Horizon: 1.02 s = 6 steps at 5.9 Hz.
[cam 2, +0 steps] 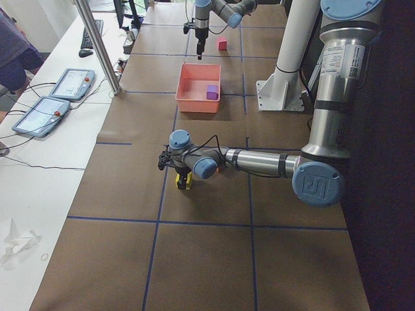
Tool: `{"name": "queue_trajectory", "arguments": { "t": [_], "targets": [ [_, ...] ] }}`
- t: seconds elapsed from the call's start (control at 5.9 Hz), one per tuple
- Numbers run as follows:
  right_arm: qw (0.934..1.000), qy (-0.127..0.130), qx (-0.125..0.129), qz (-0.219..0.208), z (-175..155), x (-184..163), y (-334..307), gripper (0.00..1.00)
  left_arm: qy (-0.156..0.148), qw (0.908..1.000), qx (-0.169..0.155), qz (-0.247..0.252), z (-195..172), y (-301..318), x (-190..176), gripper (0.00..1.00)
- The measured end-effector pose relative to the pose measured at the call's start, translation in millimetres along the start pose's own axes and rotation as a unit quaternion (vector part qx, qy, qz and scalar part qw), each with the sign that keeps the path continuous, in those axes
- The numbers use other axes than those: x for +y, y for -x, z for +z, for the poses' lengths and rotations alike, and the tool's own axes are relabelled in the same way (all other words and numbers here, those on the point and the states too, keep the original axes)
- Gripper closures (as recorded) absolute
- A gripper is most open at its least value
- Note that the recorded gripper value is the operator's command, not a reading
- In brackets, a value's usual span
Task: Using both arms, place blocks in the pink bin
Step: 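Grasp the yellow cube with the left gripper while the right gripper withdraws, then carry the yellow cube into the pink bin and release it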
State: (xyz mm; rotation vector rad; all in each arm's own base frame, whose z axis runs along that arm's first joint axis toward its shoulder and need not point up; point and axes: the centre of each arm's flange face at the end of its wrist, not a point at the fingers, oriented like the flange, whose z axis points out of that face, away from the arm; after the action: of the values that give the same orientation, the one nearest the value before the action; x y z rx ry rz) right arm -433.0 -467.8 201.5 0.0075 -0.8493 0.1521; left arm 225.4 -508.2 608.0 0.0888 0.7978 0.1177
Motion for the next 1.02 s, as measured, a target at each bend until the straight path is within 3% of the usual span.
{"name": "queue_trajectory", "arguments": {
  "t": [0.51, 0.85, 1.02],
  "targets": [
    [0.9999, -0.007, -0.002, -0.015, -10.7, -9.8, -14.9, 0.0, -0.045, 0.9984, 0.026, 0.024, -53.0, -60.1, -34.3, 0.53],
    [0.9962, -0.022, 0.008, -0.083, -28.4, -14.0, -80.2, 0.0, -0.053, 0.9981, 0.031, 0.003, -133.8, -147.5, -64.3, 0.53],
    [0.9919, -0.024, 0.025, -0.122, -30.8, -12.3, -128.4, 0.0, -0.055, 0.9977, 0.032, -0.02, -172.7, -196.9, -76.0, 0.53]
  ]
}}
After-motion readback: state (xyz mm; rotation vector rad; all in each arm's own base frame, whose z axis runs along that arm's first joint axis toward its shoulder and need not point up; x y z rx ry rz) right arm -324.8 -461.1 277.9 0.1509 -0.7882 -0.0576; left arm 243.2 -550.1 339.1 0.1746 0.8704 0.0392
